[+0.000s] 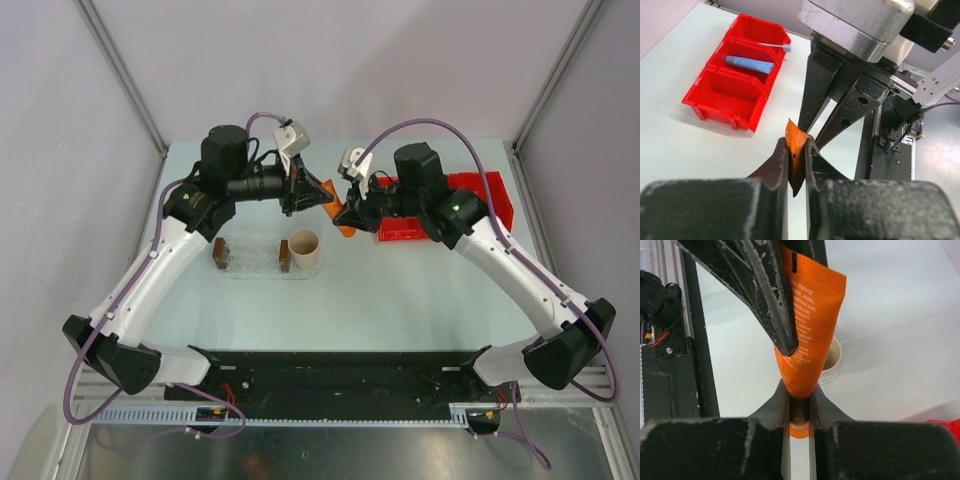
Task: Prepare toiletry sets of a toothbrush and toothpaste on the tray
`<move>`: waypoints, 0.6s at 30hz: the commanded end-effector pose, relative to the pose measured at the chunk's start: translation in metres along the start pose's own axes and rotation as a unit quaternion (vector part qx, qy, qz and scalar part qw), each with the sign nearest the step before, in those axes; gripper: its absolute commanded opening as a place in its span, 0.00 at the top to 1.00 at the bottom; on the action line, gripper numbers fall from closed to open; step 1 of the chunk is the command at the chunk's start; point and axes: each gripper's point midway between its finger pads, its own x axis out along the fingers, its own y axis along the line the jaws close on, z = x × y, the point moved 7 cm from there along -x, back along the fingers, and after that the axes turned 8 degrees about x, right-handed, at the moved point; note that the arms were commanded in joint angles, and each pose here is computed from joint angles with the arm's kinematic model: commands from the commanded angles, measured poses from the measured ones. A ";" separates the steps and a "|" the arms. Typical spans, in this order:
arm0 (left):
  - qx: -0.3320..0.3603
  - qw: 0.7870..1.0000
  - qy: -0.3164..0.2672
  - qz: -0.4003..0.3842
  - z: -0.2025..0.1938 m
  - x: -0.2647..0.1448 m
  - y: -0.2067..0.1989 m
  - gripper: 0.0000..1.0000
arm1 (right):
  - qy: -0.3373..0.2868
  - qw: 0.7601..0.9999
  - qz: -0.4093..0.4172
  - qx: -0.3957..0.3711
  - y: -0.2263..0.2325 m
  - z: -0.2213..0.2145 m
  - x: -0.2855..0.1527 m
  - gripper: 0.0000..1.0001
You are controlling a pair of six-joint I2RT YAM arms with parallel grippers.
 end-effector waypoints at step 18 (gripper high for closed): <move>0.072 0.997 -0.001 0.024 0.003 -0.013 -0.001 1.00 | -0.032 0.999 0.005 -0.015 0.010 0.015 -0.010 0.38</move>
